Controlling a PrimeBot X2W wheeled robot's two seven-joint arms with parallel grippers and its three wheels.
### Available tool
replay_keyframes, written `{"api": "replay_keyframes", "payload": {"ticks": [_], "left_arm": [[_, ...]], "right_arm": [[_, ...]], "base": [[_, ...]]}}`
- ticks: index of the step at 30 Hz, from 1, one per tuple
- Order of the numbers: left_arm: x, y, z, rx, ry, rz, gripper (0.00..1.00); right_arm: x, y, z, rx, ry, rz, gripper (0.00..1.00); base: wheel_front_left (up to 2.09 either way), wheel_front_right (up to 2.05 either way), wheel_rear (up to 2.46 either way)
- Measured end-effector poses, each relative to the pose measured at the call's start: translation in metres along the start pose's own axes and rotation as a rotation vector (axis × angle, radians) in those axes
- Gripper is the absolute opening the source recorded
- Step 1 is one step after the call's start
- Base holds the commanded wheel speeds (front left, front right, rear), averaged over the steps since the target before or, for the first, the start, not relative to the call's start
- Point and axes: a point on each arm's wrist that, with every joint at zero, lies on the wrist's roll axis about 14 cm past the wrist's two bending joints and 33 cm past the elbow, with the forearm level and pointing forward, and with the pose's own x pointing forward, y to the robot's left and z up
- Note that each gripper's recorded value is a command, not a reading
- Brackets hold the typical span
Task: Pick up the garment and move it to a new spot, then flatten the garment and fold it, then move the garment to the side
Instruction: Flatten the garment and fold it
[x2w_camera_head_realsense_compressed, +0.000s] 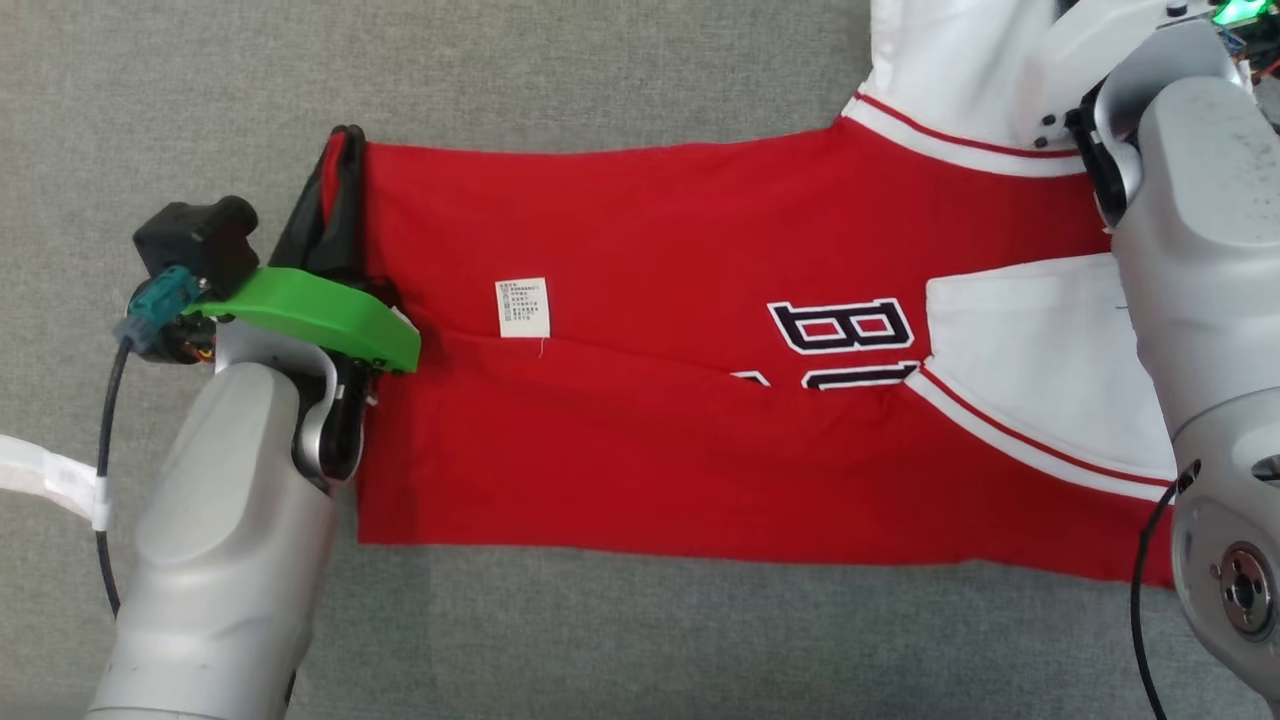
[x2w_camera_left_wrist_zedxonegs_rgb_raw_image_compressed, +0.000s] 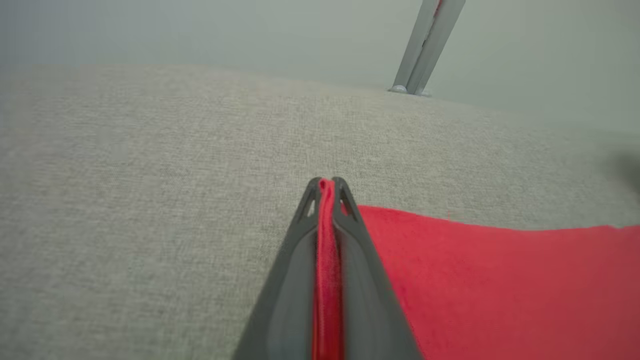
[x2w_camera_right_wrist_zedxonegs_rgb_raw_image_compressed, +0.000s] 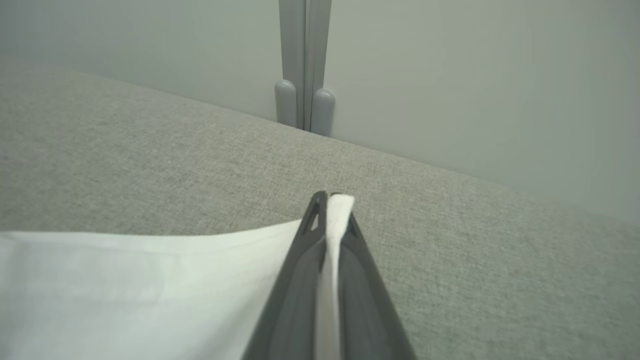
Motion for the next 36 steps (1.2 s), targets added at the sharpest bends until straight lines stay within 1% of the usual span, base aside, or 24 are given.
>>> {"api": "replay_keyframes", "payload": {"ticks": [4,8,10,13,15,18,22,29,36], "left_arm": [[-0.001,-0.002,0.021,0.007,-0.067,-0.004,0.0],[-0.004,-0.006,0.033,0.005,-0.107,-0.013,0.0],[-0.006,-0.01,0.037,0.007,-0.122,-0.02,0.0],[-0.012,-0.011,0.037,0.016,-0.122,-0.023,0.0],[-0.017,-0.014,0.032,0.025,-0.109,-0.03,0.0],[-0.024,-0.018,0.026,0.03,-0.094,-0.037,0.0],[-0.034,-0.023,0.022,0.024,-0.088,-0.044,0.0],[-0.062,-0.027,0.012,0.003,-0.067,-0.036,0.0],[-0.089,-0.023,-0.004,-0.011,-0.03,-0.01,0.0]], "right_arm": [[-0.004,-0.008,0.04,0.016,-0.128,-0.038,0.0],[-0.016,-0.017,0.077,0.033,-0.237,-0.07,0.0],[-0.025,-0.019,0.086,0.034,-0.274,-0.077,0.0],[-0.043,-0.021,0.091,0.071,-0.305,-0.087,0.0],[-0.058,-0.021,0.087,0.096,-0.31,-0.086,0.0],[-0.08,-0.02,0.068,0.148,-0.284,-0.09,0.0],[-0.114,-0.026,0.047,0.222,-0.263,-0.122,0.0],[-0.172,-0.024,0.001,0.321,-0.174,-0.171,0.0],[-0.211,-0.024,-0.021,0.388,-0.136,-0.216,0.0]], "base": [[0.0,0.0,0.0],[0.0,0.0,0.0],[0.0,0.0,0.0],[0.0,0.0,0.0],[0.0,0.0,0.0],[0.0,0.0,0.0],[0.0,0.0,0.0],[0.0,0.0,0.0],[0.0,0.0,0.0]]}}
